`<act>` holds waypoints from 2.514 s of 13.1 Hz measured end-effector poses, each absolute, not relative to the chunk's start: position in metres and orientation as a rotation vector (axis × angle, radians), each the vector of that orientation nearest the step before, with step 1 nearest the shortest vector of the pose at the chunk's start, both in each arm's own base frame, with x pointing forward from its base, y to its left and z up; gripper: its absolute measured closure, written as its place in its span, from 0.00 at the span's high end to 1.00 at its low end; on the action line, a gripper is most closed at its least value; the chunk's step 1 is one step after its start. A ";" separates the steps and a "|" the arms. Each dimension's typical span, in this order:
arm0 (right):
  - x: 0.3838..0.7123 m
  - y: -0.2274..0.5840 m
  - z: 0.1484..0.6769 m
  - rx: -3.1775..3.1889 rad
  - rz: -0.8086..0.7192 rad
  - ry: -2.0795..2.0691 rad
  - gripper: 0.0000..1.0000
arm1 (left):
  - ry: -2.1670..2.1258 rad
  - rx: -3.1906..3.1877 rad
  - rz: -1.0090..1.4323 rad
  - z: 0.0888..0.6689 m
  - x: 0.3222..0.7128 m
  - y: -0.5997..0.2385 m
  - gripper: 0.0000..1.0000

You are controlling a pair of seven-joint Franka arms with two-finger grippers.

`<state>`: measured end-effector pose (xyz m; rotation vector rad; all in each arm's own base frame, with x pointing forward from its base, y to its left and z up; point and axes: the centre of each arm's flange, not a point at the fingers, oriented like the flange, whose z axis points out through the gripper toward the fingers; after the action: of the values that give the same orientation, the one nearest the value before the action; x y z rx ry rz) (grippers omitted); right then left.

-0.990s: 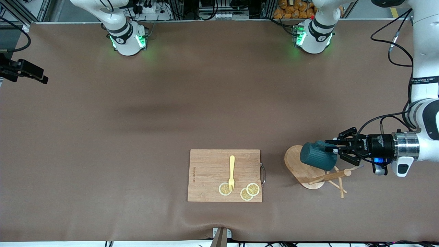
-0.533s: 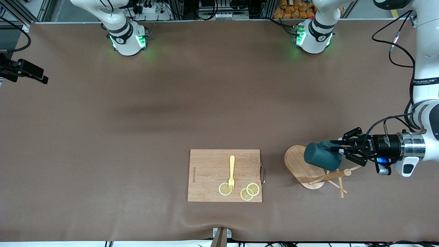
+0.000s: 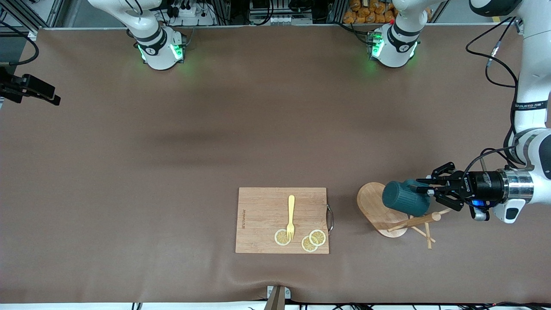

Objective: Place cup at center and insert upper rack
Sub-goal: 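Hang the mug onto a mug tree peg with the left gripper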

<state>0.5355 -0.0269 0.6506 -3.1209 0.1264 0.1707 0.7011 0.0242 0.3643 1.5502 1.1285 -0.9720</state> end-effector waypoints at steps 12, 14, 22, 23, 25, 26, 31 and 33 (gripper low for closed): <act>0.536 -0.027 0.651 -3.122 0.169 0.127 1.00 | 1.061 1.503 -0.986 0.341 0.699 0.037 0.21; 0.536 -0.027 0.651 -3.122 0.169 0.127 1.00 | 1.058 1.497 -0.985 0.342 0.700 0.037 0.21; 0.536 -0.027 0.651 -3.122 0.169 0.127 1.00 | 1.048 1.478 -1.004 0.333 0.699 0.037 0.21; 0.536 -0.027 0.651 -3.122 0.169 0.127 1.00 | 1.040 1.479 -1.000 0.330 0.699 0.037 0.21; 0.536 -0.027 0.651 -3.122 0.169 0.127 1.00 | 1.031 1.479 -0.997 0.327 0.699 0.037 0.21; 0.536 -0.027 0.651 -3.122 0.169 0.127 1.00 | 1.029 1.478 -0.999 0.326 0.699 0.037 0.21; 0.536 -0.027 0.651 -3.122 0.169 0.127 1.00 | 1.018 1.444 -0.999 0.328 0.700 0.039 0.21; 0.536 -0.027 0.651 -3.122 0.169 0.127 1.00 | 1.017 1.425 -1.000 0.326 0.700 0.042 0.21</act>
<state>0.5356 -0.0270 0.6506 -3.1216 0.1265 0.1694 0.7004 0.0424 0.3262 1.4246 1.0175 -1.0003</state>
